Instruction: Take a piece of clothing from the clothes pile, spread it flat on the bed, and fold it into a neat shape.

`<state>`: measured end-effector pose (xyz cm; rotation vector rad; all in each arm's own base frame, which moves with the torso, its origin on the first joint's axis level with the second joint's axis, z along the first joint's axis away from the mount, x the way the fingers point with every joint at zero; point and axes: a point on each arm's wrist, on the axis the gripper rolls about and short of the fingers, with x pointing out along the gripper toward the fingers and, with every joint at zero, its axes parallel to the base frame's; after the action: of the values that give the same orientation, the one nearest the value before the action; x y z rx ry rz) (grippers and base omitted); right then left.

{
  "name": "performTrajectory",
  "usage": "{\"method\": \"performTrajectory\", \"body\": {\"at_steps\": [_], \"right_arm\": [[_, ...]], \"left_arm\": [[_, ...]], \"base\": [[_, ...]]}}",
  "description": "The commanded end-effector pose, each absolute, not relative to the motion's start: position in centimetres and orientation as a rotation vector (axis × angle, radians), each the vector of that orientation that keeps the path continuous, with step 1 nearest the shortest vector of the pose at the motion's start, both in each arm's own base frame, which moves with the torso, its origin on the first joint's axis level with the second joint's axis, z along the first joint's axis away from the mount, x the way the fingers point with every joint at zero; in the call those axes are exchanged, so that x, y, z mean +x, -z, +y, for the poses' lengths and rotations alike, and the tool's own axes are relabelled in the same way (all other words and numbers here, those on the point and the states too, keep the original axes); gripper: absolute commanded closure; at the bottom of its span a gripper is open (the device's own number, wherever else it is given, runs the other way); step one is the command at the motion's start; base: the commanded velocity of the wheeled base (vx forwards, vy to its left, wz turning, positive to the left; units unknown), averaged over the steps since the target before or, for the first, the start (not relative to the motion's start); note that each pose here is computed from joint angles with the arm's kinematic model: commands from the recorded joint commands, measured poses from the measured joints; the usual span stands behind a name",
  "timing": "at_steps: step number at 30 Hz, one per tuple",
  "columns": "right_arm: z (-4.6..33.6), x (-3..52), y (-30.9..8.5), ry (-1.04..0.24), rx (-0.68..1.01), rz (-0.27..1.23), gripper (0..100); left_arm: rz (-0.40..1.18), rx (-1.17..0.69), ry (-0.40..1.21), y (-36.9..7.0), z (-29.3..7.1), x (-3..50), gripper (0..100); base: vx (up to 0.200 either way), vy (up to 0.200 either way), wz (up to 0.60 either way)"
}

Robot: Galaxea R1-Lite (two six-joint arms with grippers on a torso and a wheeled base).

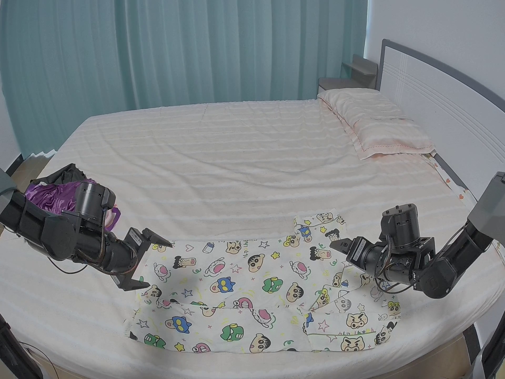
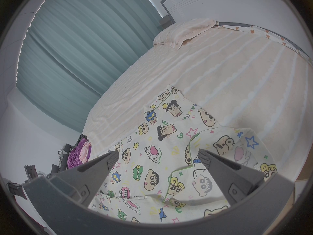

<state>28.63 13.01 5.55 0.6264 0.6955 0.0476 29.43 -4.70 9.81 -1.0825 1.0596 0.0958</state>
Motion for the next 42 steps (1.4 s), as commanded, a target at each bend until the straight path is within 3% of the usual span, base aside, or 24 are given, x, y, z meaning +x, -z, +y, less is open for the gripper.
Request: {"method": "performTrajectory", "body": {"at_steps": [1,6,16,25,42], "right_arm": [[12.6,27.8,-6.1,-0.048,0.630,0.689,0],[12.4,27.4,-6.0,-0.043,0.629,0.701,0],[12.4,26.9,-5.5,-0.040,0.618,0.723,0],[12.5,26.9,-5.0,-0.036,0.610,0.738,0],[12.4,26.8,-4.4,-0.024,0.603,0.759,0]], "left_arm": [[0.975,-1.051,-0.075,-10.6,-4.8,30.2,0],[0.941,-0.951,-0.042,-10.6,-4.6,30.6,0],[0.943,-0.570,0.070,-7.9,-1.7,32.8,0],[0.955,-0.561,0.213,-5.5,-0.2,36.5,0],[0.966,-0.556,0.174,-1.1,0.5,41.6,0]], "base": [[0.000,0.000,0.00],[0.000,0.000,0.00],[0.000,0.000,0.00],[0.000,0.000,0.00],[0.000,0.000,0.00]]}}
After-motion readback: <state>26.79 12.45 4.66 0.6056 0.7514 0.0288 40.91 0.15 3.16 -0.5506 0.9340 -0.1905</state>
